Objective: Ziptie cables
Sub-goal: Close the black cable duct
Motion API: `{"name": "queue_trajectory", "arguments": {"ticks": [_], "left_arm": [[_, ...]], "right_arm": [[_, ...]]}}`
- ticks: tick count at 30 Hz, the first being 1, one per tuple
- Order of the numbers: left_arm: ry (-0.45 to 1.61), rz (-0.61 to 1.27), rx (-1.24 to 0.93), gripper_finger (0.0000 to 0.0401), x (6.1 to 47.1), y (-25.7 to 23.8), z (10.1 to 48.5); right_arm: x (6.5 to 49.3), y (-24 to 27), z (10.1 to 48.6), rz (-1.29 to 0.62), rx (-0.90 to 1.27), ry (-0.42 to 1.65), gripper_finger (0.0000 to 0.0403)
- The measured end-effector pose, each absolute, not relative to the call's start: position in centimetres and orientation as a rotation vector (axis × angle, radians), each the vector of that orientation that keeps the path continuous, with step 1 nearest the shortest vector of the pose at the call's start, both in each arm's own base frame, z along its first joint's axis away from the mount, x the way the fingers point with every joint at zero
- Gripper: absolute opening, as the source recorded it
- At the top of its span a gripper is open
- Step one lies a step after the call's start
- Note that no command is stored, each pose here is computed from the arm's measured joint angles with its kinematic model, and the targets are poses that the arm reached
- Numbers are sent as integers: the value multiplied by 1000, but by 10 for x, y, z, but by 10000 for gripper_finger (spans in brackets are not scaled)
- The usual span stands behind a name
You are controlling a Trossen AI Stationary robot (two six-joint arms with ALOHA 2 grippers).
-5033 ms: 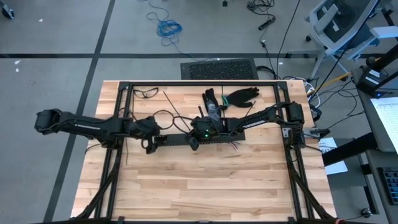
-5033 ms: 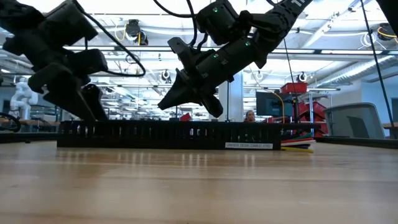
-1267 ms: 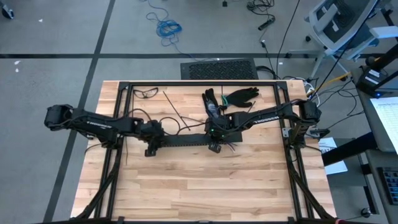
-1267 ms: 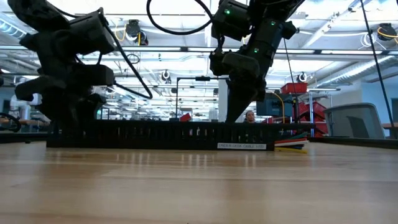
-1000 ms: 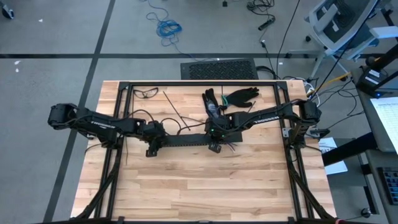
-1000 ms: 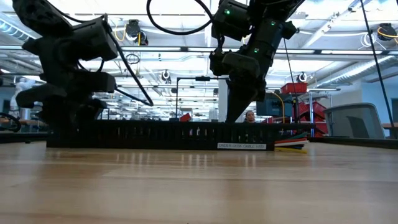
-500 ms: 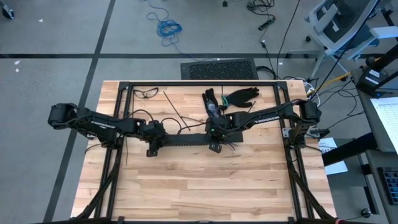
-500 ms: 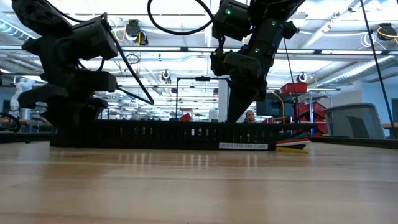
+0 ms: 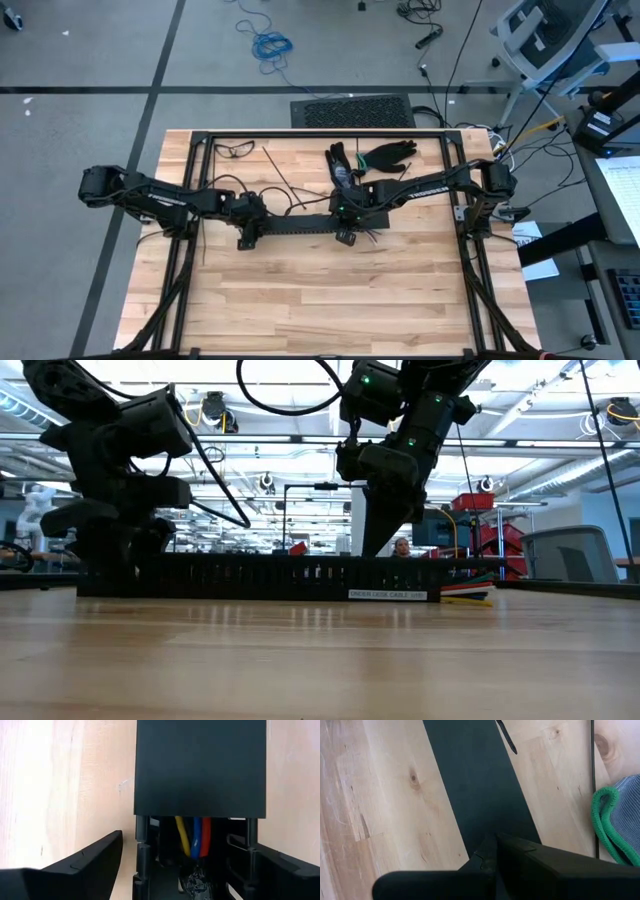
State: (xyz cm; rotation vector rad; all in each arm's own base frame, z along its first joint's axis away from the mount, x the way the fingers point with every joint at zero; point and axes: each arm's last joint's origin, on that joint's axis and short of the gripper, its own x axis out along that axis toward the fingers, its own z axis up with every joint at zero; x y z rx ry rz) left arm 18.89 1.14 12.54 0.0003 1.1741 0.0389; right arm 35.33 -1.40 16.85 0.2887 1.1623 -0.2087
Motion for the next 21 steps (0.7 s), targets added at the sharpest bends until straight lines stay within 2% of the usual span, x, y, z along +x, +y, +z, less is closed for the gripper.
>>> {"name": "queue_trajectory", "arguments": {"ticks": [13,21], "left_arm": [[1175,27,-7,256,188,11,124],[1170,26,2,243,188,11,124]], "right_arm": [[353,-14,169,-208,287,1166,0],[353,-14,169,-183,252,1167,0]]}}
